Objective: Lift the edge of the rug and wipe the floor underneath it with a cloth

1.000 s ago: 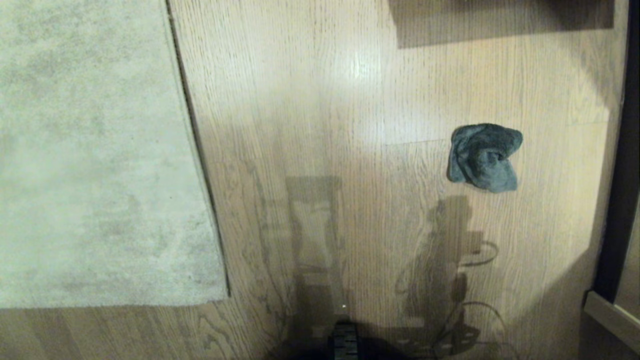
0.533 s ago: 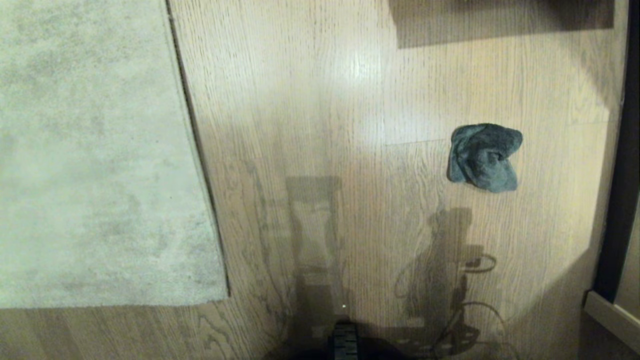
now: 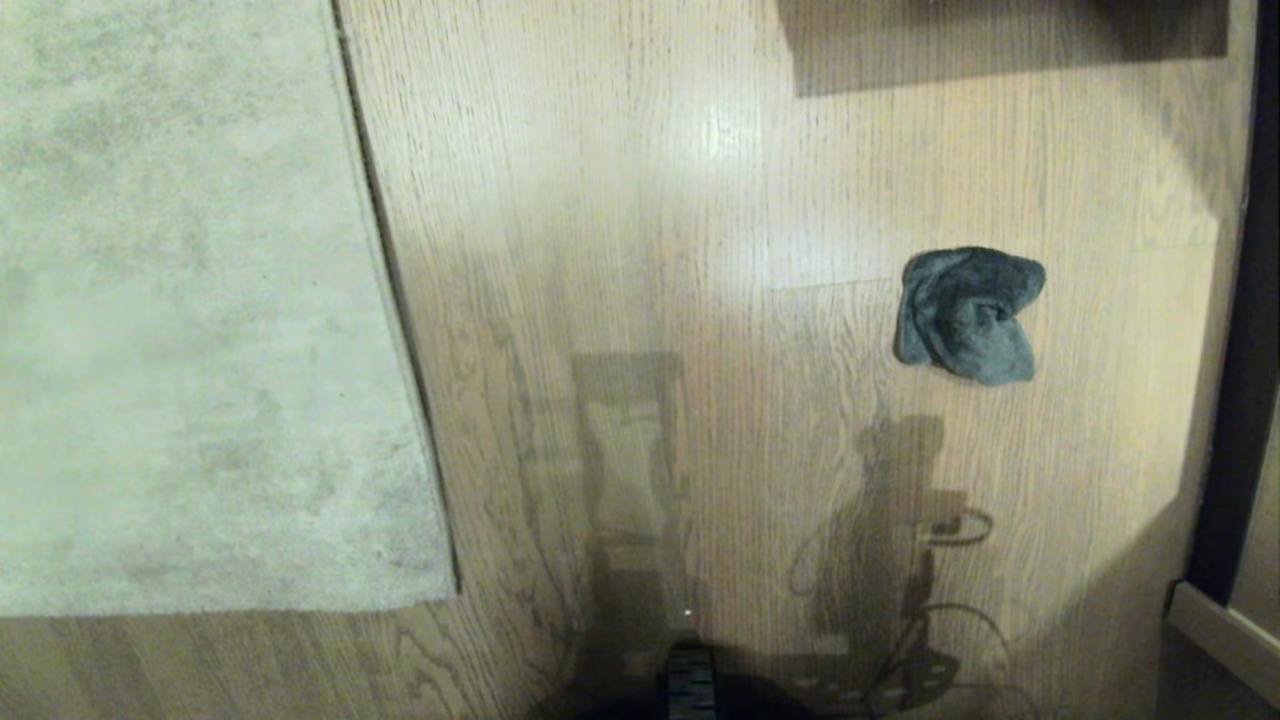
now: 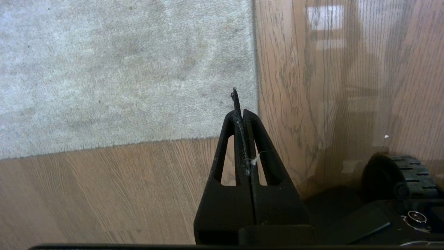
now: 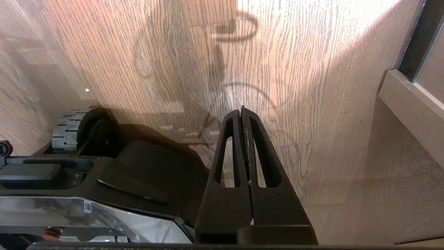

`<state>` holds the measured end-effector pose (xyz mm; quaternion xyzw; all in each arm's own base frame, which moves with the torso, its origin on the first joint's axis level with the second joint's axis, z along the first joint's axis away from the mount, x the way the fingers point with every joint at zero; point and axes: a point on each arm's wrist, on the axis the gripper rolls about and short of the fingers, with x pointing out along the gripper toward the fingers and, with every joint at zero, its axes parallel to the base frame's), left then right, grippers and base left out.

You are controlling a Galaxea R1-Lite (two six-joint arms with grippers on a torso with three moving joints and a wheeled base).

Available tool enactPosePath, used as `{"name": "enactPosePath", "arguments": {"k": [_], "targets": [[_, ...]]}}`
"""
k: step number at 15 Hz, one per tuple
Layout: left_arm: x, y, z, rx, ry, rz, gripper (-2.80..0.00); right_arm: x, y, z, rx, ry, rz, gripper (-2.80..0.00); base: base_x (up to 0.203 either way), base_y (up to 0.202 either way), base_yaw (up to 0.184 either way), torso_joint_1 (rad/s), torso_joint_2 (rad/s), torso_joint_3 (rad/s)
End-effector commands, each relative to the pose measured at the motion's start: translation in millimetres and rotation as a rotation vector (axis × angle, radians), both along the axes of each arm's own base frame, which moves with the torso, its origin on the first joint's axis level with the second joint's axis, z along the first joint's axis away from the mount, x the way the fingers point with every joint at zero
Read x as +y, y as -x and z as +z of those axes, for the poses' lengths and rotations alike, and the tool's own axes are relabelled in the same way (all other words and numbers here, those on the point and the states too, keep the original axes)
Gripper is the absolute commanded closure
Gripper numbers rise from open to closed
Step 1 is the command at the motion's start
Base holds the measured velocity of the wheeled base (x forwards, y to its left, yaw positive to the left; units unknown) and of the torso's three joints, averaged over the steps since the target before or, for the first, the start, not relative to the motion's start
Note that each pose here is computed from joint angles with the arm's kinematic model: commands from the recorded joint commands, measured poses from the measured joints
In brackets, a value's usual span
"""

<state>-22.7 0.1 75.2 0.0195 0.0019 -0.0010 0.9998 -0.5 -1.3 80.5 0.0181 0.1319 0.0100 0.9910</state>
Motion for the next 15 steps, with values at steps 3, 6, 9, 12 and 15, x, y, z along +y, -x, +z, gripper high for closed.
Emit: {"name": "enactPosePath", "arguments": {"k": [3, 6, 9, 12, 15], "targets": [[0, 0, 0, 0.001, 0.000, 0.000, 0.00, 0, 0, 0, 0.000, 0.000, -0.014, 0.00, 0.000, 0.000, 0.000, 0.000, 0.00, 0.000], [0, 0, 0, 0.001, -0.001, 0.000, 0.00, 0, 4, 0, -0.047, -0.002, -0.089, 0.00, 0.000, 0.000, 0.000, 0.000, 0.00, 0.000], [0, 0, 0, 0.001, -0.001, 0.000, 0.00, 0, 13, -1, -0.160, -0.006, -0.089, 0.00, 0.000, 0.000, 0.000, 0.000, 0.00, 0.000], [0, 0, 0, 0.001, -0.001, 0.002, 0.00, 0, 22, -3, -0.277, -0.014, -0.086, 0.00, 0.000, 0.000, 0.000, 0.000, 0.00, 0.000], [0, 0, 0, 0.001, -0.001, 0.002, 0.00, 0, 22, -3, -0.282, -0.042, -0.090, 0.00, 0.000, 0.000, 0.000, 0.000, 0.00, 0.000]]}}
